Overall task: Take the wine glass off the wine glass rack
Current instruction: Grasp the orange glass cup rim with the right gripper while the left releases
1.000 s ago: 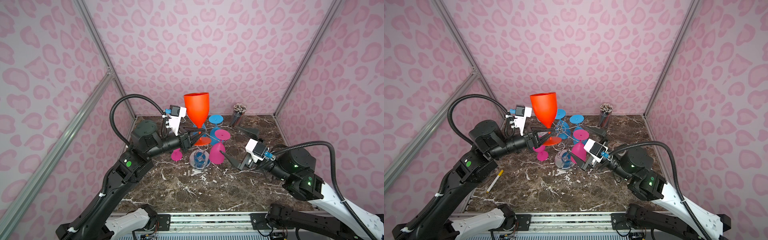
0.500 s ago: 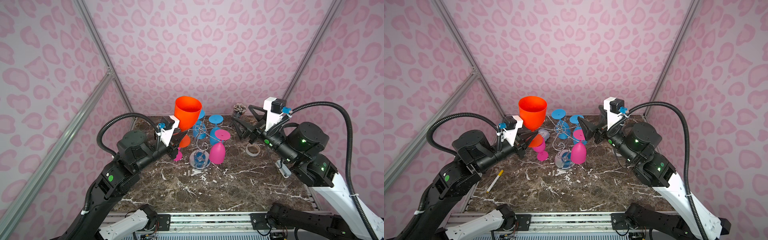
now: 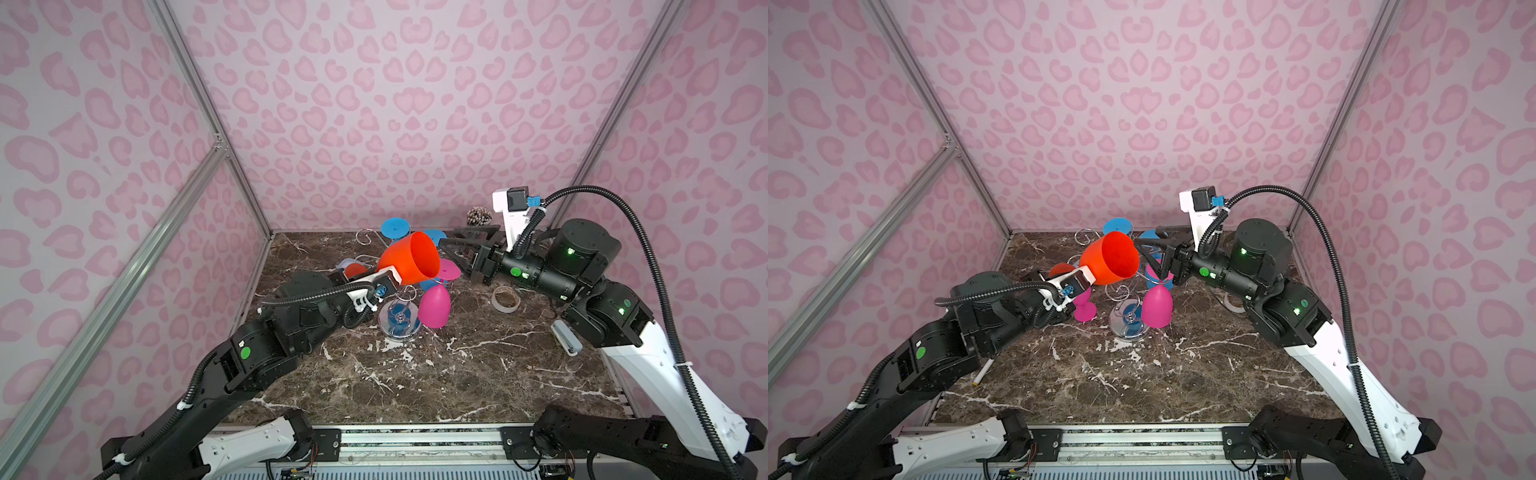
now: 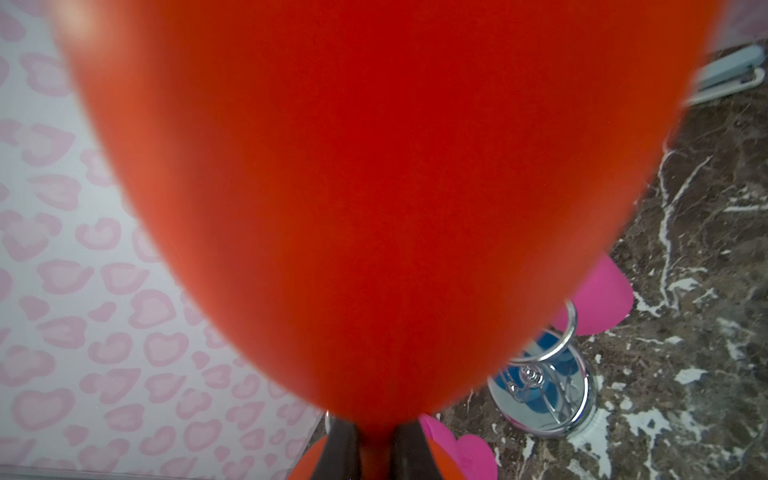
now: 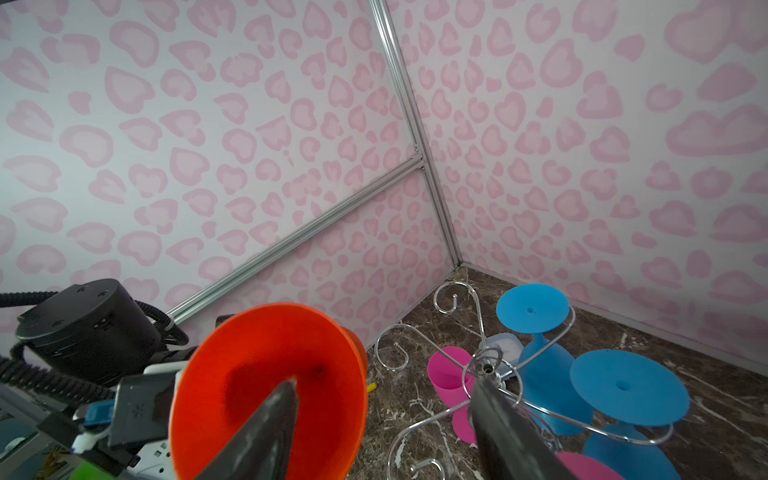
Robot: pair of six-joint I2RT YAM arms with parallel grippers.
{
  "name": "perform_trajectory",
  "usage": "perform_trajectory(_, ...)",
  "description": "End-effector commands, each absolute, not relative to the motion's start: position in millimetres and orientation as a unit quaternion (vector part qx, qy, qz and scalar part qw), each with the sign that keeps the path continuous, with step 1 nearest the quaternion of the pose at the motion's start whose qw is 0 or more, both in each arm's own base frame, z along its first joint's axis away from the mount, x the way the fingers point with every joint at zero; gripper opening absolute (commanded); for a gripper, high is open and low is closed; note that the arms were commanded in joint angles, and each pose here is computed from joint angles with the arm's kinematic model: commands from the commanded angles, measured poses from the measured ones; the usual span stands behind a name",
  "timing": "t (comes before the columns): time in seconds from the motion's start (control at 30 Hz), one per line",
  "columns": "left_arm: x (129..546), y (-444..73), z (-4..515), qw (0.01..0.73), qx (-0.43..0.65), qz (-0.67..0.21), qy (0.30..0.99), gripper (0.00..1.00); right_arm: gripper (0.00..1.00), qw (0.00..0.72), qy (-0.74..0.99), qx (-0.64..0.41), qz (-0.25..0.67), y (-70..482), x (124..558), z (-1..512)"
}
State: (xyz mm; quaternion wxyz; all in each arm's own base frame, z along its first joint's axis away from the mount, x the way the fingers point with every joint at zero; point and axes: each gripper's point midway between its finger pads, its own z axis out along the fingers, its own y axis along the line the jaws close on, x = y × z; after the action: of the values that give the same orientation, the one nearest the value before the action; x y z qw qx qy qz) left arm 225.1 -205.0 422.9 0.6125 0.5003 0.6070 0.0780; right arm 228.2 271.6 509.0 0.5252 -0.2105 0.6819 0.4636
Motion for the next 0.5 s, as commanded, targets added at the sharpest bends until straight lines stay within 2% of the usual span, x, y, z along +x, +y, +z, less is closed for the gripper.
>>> perform_trajectory(0.0, 234, -198, 435, 0.623, 0.500, 0.148, 0.583, 0.03, 0.61, 0.483, 0.688, -0.217, 0.495, 280, 219, 500)
perform_trajectory(0.2, 236, -197, 436, 0.623, 0.500, 0.169, 0.578, 0.03, 0.44, 0.460, 0.707, -0.208, 0.495, 281, 220, 485)
perform_trajectory(0.47, 232, -196, 436, 0.624, 0.501, 0.170, 0.575, 0.03, 0.38, 0.430, 0.720, -0.208, 0.503, 291, 222, 468)
